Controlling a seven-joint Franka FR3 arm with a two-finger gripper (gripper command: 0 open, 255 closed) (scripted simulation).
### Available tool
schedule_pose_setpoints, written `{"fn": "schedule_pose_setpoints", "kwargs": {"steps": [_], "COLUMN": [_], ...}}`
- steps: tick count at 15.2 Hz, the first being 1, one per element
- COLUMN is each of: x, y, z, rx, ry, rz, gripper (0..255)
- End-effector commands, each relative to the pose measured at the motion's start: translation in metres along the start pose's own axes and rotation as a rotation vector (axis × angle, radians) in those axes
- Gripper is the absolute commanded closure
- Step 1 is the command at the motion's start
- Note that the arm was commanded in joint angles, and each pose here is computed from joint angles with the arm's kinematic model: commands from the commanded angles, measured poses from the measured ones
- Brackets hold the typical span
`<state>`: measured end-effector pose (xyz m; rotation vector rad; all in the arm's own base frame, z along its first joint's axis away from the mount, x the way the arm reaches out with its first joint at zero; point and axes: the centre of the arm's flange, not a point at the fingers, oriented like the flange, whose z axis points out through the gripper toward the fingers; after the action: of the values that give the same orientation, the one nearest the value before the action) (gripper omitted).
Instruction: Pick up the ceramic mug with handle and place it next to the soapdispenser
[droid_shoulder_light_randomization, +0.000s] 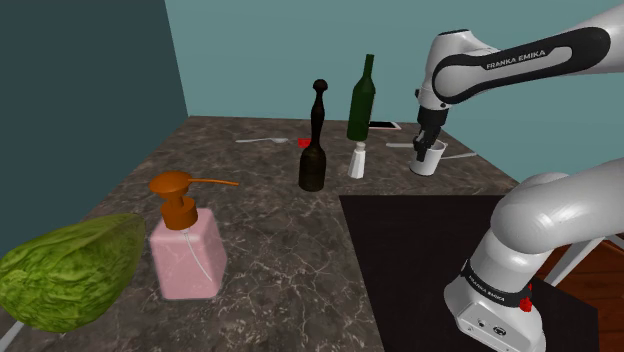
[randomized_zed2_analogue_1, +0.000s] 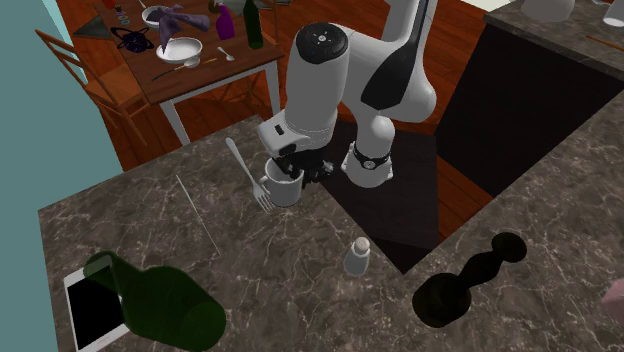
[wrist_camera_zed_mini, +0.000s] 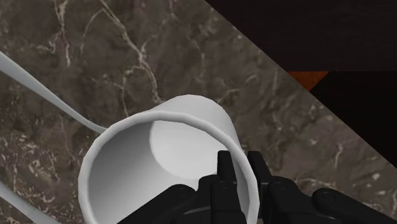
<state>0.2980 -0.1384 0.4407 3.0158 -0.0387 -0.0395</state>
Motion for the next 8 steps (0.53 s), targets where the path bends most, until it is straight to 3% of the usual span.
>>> {"fn": "schedule_pose_setpoints", "kwargs": {"steps": [1, 8], "x": [0.0, -0.001], "y": [0.0, 0.003], "z": [0.0, -0.026], "rx": [0.0, 0.0], "ry": [0.0, 0.0], "rz": [0.0, 0.0], "gripper": [255, 255]}}
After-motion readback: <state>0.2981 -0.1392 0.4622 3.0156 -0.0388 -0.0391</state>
